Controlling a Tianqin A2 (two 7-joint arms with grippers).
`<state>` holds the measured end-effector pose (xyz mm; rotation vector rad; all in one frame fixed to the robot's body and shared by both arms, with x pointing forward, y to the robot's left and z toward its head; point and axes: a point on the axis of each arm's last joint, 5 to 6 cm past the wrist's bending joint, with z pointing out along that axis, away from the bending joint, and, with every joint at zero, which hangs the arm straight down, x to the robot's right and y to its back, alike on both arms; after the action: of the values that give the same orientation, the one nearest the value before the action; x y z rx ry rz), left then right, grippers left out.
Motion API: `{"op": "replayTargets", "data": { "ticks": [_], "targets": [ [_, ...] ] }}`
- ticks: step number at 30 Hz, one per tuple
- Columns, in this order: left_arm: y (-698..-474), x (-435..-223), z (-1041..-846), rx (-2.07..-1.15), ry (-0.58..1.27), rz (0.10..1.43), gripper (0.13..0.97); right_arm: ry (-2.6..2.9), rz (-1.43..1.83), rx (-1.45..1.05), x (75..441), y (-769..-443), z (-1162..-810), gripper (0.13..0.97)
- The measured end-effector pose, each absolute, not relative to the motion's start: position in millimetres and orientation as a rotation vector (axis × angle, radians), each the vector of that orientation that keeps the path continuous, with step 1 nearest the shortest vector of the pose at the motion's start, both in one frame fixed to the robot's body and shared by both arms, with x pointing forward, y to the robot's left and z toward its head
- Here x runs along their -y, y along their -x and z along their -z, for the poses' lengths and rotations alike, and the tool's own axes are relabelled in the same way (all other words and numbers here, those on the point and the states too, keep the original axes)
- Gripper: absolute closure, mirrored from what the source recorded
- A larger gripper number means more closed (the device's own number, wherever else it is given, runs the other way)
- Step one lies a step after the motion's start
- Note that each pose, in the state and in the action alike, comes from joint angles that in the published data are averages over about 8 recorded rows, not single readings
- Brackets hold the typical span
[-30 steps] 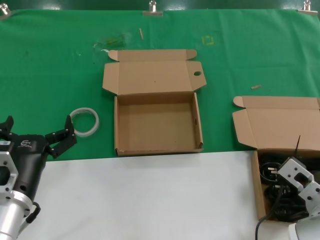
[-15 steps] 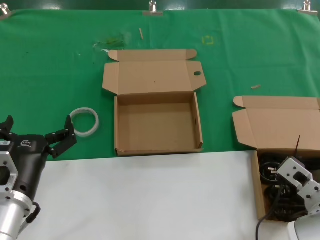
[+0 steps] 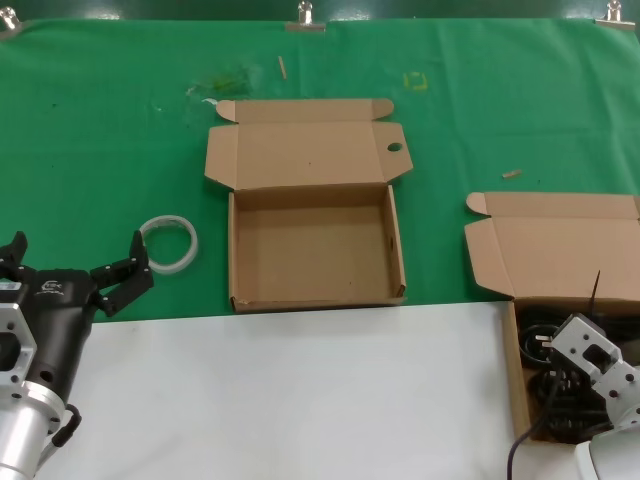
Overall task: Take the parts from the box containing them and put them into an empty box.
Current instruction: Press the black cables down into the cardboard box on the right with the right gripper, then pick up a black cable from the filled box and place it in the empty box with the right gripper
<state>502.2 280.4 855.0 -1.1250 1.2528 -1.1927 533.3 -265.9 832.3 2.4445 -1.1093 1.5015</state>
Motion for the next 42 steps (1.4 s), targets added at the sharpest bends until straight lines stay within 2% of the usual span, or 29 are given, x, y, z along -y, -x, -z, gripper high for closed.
{"op": "replayTargets", "data": {
  "ticks": [3,12,20,21,29,30,38,42],
  "targets": [
    [-502,-280,-855.0,-1.253,1.125,1.193,0.132,-2.448,-1.5,1.112,266,-533,-832,0.164],
    [-502,-280,-855.0,-1.253,1.125,1.193,0.132,-2.45,-1.494,1.115,268,-531,-833,0.264],
    [-502,-280,-855.0,-1.253,1.125,1.193,0.132,-2.446,-1.494,1.115,269,-531,-837,0.43],
    [-502,-280,-855.0,-1.253,1.125,1.193,0.132,-2.445,-1.494,1.115,269,-530,-838,0.43],
    [-502,-280,-855.0,-1.253,1.125,1.193,0.132,-2.441,-1.491,1.12,269,-530,-842,0.647],
    [-502,-280,-855.0,-1.253,1.125,1.193,0.132,-2.441,-1.49,1.121,268,-530,-842,0.647],
    [-502,-280,-855.0,-1.253,1.125,1.193,0.132,-2.454,-1.482,1.134,264,-532,-842,0.814],
    [-502,-280,-855.0,-1.253,1.125,1.193,0.132,-2.461,-1.482,1.137,261,-535,-842,0.814]
  ]
}}
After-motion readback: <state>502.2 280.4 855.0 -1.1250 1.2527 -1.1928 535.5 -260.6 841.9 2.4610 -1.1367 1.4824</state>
